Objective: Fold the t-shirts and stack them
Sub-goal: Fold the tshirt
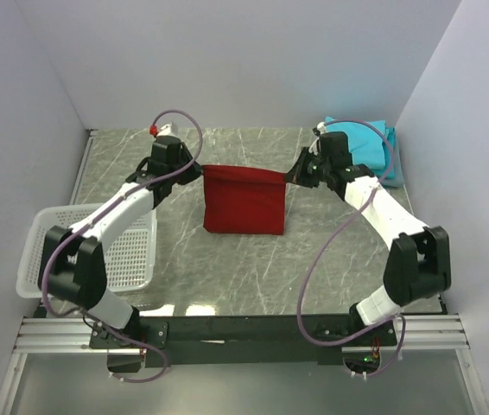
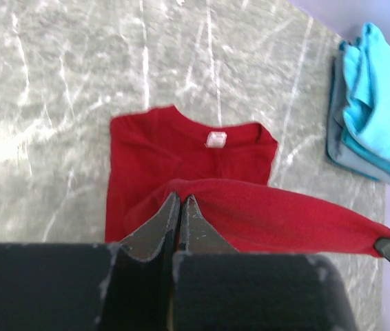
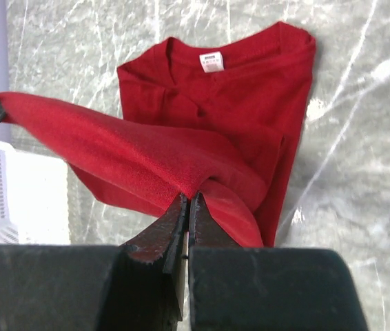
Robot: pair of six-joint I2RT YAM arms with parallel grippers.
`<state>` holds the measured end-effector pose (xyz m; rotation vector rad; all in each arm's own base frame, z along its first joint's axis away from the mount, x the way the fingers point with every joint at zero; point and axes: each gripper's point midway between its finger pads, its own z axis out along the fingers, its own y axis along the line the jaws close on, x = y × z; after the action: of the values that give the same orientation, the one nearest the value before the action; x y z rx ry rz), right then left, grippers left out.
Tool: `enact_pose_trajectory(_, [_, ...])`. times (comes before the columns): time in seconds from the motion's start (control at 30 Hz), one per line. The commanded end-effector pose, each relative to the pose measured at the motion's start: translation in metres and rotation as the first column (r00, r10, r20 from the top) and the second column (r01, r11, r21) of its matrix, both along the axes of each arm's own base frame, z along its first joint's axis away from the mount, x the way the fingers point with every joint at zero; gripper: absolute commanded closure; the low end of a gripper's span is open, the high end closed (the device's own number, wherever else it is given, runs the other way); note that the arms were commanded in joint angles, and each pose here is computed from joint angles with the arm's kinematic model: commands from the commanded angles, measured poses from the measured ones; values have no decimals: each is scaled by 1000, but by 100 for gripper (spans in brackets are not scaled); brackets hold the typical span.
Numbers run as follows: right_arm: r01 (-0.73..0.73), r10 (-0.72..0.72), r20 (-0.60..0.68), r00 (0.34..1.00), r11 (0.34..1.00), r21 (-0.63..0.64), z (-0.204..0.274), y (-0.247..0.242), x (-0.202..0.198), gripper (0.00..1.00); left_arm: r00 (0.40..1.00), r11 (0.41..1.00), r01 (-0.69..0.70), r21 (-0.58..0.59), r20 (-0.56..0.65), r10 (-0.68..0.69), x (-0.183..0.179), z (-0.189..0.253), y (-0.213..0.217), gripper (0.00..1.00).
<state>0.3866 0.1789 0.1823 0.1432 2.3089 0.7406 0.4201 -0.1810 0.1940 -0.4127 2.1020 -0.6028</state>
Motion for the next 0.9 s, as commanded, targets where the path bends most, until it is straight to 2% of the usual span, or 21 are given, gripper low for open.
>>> enact_pose_trajectory(0.0, [14,-14,55,998,1000,-4,9,-12,33,100,998,999,-45,9,48,44,33,10,19,100])
enact_pose_trajectory(0.4, [26,-25,-43,999,999,32,-36,-5,92,100,1000,1000,-10,-7,-26,9,87,-41,20,100])
enact_pose_trajectory(0.67, [53,-51,-86,995,998,25,-61,-6,118,100,999,999,41,3,-22,-41,116,-63,17,99])
enact_pose_trajectory(0.77, [101,-101,-100,990,995,-8,-74,-14,130,100,995,995,94,-16,-20,-94,124,-68,6,90])
enact_pose_trajectory(0.8, [115,-117,-109,987,993,-25,-84,-16,134,100,994,994,106,-23,1,-106,131,-70,3,81])
enact_pose_trajectory(0.83, [125,-126,-97,987,992,-23,-82,-19,140,100,991,990,137,-38,15,-137,132,-68,-2,76])
enact_pose_trajectory(0.87, [137,-139,-112,984,990,-26,-90,-22,143,98,990,989,139,-48,18,-139,136,-71,-5,66])
